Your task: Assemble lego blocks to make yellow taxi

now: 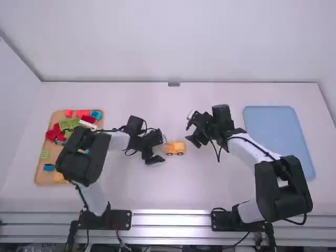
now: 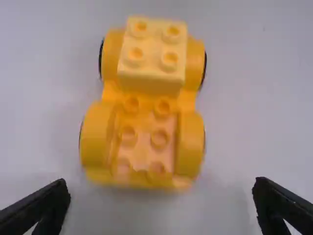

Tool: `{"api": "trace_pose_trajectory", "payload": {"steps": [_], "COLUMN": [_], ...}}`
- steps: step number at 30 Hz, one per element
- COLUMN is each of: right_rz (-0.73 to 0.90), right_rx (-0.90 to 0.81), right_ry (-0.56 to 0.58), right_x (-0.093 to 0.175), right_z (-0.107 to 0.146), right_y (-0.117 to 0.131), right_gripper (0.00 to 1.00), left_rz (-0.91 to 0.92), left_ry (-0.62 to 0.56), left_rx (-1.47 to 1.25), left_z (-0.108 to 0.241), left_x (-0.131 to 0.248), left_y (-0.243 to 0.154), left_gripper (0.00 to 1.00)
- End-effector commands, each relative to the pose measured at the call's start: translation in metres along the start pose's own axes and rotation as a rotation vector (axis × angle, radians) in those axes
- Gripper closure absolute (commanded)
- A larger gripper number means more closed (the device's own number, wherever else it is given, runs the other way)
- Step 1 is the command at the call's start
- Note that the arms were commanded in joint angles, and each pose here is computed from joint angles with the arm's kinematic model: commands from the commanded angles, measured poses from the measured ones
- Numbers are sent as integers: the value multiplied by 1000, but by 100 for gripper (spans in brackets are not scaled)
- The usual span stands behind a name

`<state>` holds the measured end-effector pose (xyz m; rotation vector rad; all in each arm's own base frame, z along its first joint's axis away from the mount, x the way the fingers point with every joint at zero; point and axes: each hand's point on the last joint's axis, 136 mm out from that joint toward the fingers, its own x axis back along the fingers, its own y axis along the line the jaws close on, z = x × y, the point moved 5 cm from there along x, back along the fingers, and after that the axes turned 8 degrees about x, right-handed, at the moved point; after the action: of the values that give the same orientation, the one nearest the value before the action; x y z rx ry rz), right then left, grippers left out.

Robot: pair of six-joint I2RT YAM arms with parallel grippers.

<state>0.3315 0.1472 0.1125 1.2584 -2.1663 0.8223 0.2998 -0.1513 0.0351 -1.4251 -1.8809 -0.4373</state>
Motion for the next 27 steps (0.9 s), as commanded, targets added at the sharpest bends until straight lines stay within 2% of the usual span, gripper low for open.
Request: {"api": "trace_pose_trajectory", "payload": {"steps": [1, 2, 6, 7, 11, 13, 16, 17, 20, 22, 27], "right_rz": [-2, 4, 20, 29, 48, 52, 66, 75, 95, 106, 131], "right_rx": [-3, 1, 13, 19, 31, 38, 45, 53, 66, 74, 96], "right_ry": [-3, -7, -22, -31, -47, -52, -67, -74, -92, -102, -122], "right_x": [-2, -2, -2, -1, -1, -1, -1, 0, 0, 1, 2], "right_z": [1, 0, -3, -5, -9, -10, -13, -15, -18, -20, -25], "right_y": [0, -1, -4, -6, -10, -10, -13, -15, -19, -21, -25], "right_gripper": [1, 2, 1, 1, 1, 1, 1, 1, 1, 1, 1], "left_rz": [-151, -188, -226, -265, -407, -510, -723, -846, -1108, -1197, -1257], "left_ry": [44, 66, 51, 54, 92, 60, -58, -121, -189, -191, -218], "left_rx": [-19, -7, 16, 25, 114, 254, 595, 800, 1177, 1320, 1657], "left_z": [-17, -22, -33, -34, -23, -22, -17, -8, 26, 43, 73], "left_x": [39, 60, 106, 125, 163, 180, 212, 229, 264, 278, 302], "left_y": [10, 6, -14, -22, -30, -26, -10, -2, 5, 1, -7], "left_gripper": [1, 1, 1, 1, 1, 1, 1, 1, 1, 1, 1]}}
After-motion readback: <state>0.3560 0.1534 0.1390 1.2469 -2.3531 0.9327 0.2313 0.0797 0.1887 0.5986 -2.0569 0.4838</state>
